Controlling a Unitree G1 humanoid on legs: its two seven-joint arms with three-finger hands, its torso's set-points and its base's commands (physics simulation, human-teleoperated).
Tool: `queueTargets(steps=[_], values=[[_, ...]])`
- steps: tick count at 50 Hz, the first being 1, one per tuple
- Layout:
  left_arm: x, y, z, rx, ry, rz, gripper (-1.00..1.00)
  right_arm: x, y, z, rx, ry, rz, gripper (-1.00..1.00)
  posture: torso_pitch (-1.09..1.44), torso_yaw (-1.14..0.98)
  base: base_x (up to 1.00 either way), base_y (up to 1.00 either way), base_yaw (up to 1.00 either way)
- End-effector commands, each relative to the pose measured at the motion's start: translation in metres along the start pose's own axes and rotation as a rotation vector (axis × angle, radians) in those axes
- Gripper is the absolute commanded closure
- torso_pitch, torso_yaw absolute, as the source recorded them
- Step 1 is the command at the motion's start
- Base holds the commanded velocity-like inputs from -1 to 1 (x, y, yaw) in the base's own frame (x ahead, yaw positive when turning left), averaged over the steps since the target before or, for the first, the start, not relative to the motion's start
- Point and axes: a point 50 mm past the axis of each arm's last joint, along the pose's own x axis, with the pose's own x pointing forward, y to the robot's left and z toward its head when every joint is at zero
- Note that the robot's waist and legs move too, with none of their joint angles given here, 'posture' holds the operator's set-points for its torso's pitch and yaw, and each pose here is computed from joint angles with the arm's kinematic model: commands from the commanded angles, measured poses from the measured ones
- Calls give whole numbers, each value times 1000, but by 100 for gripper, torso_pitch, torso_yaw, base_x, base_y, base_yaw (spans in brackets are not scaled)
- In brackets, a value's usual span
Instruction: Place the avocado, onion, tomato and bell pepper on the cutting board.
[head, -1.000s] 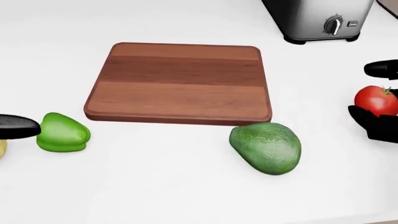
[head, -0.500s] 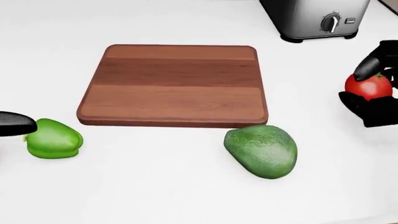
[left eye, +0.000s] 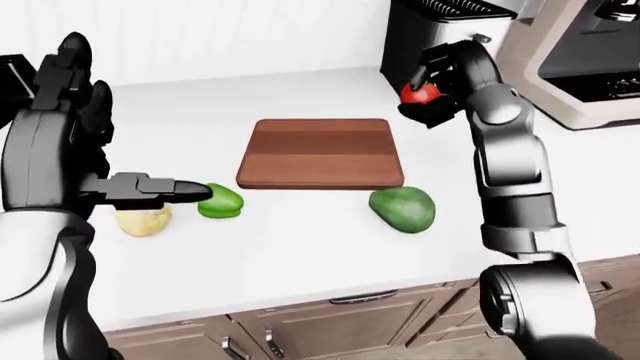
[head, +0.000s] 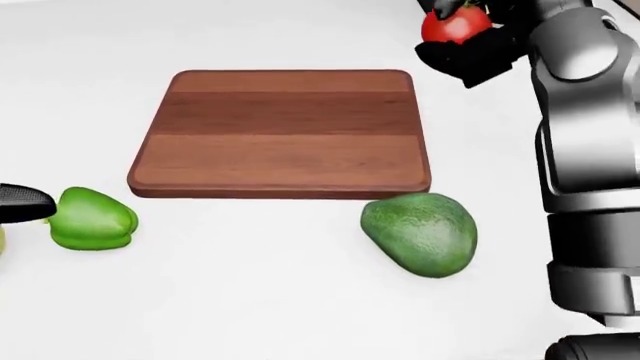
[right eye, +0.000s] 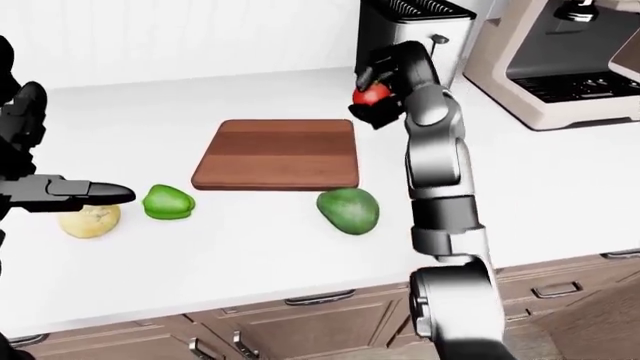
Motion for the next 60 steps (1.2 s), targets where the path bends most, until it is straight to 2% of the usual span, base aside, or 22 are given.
queueTargets(steps=[1,6,17,30,37,47,60], values=[[-1,4,13,18,-71,24,-100,4,-11,29,-7,-126,-50,81,0,0,0,0,0],[0,3,14,21,-73,25,-100,19,1,36,-5,-141,-5,81,0,0,0,0,0],[-2,4,13,23,-70,22,-100,37,28,40,-10,-149,95,81,0,0,0,0,0],[-3,3,8,26,-63,23,-100,40,60,35,-1,-149,186,77,0,0,0,0,0],[-3,4,10,26,-64,25,-100,40,68,36,1,-151,215,73,0,0,0,0,0],[-2,4,11,28,-66,24,-100,38,72,30,-11,-136,236,39,0,0,0,0,0],[-4,4,10,34,-67,18,-100,37,79,21,-34,-115,256,14,0,0,0,0,0]])
